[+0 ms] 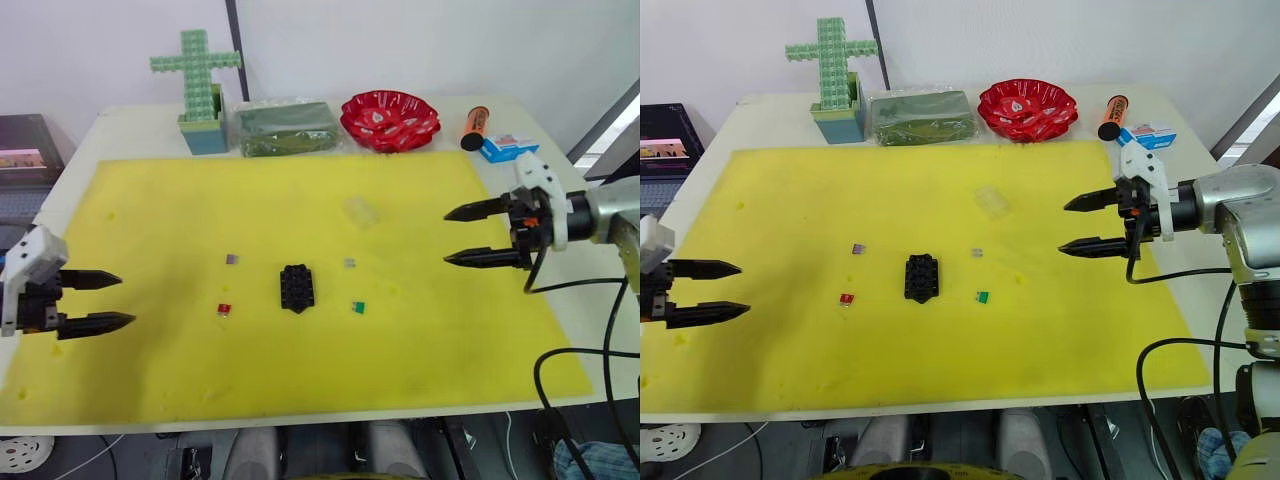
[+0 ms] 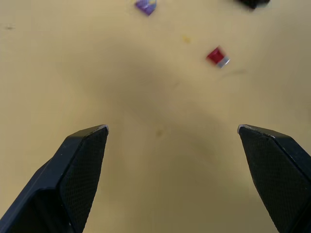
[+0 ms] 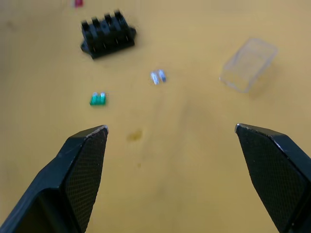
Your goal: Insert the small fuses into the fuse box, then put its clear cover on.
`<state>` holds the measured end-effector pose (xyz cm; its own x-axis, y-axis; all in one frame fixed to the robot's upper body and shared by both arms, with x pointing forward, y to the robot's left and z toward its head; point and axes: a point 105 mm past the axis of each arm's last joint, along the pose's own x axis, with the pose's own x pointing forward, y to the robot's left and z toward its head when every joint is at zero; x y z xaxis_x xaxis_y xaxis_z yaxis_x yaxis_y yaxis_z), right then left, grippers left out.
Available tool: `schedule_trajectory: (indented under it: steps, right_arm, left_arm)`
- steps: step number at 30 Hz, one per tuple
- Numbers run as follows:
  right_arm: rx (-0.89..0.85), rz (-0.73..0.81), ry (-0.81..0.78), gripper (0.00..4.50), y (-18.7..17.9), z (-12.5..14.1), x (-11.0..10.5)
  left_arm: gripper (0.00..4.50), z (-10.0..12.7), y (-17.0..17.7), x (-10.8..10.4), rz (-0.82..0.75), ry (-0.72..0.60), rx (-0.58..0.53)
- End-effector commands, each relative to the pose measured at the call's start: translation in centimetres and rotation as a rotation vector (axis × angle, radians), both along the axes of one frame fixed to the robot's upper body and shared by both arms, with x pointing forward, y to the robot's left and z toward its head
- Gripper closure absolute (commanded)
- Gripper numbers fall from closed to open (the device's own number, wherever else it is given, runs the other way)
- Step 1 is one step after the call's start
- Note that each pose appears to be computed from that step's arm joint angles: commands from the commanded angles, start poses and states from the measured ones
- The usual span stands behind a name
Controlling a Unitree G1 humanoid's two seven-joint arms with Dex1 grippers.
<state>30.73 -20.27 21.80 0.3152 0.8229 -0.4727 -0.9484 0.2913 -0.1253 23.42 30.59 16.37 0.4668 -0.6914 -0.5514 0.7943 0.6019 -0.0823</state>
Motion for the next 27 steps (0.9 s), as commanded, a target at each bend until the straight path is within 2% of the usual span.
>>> schedule_trajectory:
  steps: [1,5,7,10,12,17,20,24,27]
  right_arm:
    - [0.027,0.066,-0.038,0.04,2.8,1.3,-1.3]
    - [0.053,0.132,-0.039,0.04,5.7,1.5,-2.3]
    - [0.073,0.180,-0.037,0.04,7.3,1.5,-3.0]
    - [0.076,0.227,-0.046,0.00,9.1,1.3,-3.6]
    - [0.101,0.250,-0.055,0.00,10.2,1.4,-3.6]
    - [0.118,0.262,-0.059,0.00,11.5,1.3,-3.7]
    - [0.119,0.268,-0.060,0.00,11.7,1.1,-4.0]
    - [0.115,0.259,-0.068,0.00,11.5,1.0,-4.0]
    - [0.113,0.256,-0.070,0.00,11.5,0.8,-4.1]
  left_arm:
    - [0.00,0.3,-2.1,-0.1,0.000,0.058,-0.126]
    - [0.00,0.0,-3.2,-0.3,0.044,0.174,-0.255]
    - [0.00,0.0,-3.6,-0.3,0.088,0.255,-0.356]
    - [0.63,-0.6,-4.4,-0.5,0.121,0.365,-0.463]
    - [1.31,-1.6,-4.6,0.2,0.190,0.437,-0.486]
    - [1.31,-1.8,-5.3,2.3,0.275,0.557,-0.642]
    - [1.31,-2.9,-5.7,2.2,0.304,0.661,-0.614]
    - [1.31,-3.7,-6.3,2.1,0.297,0.721,-0.635]
    - [1.31,-4.2,-7.2,1.6,0.264,0.767,-0.585]
